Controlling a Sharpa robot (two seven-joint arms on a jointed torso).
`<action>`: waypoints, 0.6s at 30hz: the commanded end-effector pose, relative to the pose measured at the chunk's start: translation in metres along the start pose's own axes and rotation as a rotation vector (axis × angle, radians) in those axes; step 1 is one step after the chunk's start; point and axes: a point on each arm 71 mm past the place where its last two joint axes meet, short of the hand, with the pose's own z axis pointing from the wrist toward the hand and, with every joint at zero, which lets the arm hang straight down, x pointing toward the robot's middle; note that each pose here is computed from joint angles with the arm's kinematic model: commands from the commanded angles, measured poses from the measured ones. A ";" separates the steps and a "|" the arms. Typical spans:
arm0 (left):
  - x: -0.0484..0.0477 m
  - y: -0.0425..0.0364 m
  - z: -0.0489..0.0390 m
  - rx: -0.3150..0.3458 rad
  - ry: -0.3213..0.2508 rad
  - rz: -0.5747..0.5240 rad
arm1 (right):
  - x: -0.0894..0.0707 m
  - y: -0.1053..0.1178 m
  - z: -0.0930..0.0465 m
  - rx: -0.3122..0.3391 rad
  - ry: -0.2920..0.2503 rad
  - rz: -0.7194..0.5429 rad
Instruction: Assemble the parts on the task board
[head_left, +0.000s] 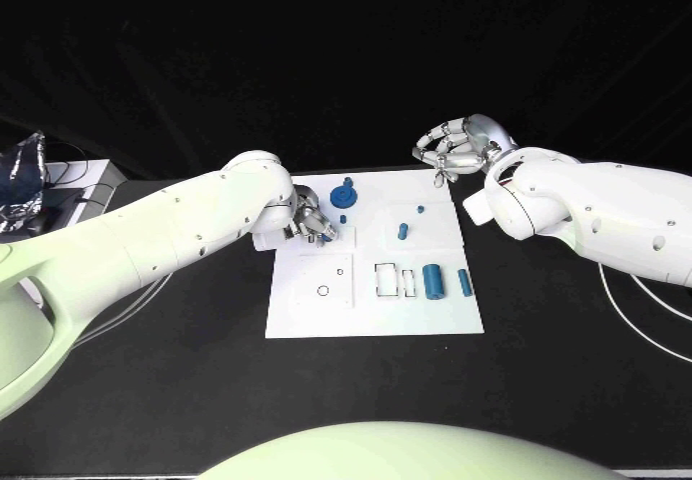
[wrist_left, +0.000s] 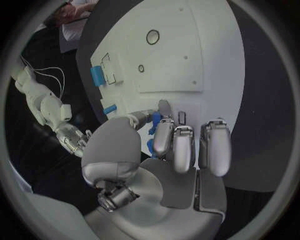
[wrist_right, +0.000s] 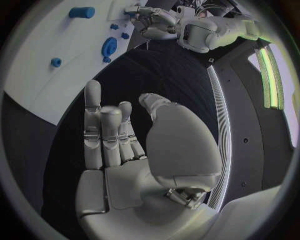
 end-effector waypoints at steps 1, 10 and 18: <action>0.0099 0.0005 0.0026 -0.008 0.055 0.023 | 0.001 0.001 0.000 -0.016 0.014 -0.008; 0.0098 0.0002 0.0028 -0.009 0.053 0.023 | 0.002 0.002 0.000 -0.017 0.015 -0.008; 0.0082 0.0040 0.0038 -0.022 0.050 0.021 | 0.002 0.002 0.000 -0.017 0.015 -0.008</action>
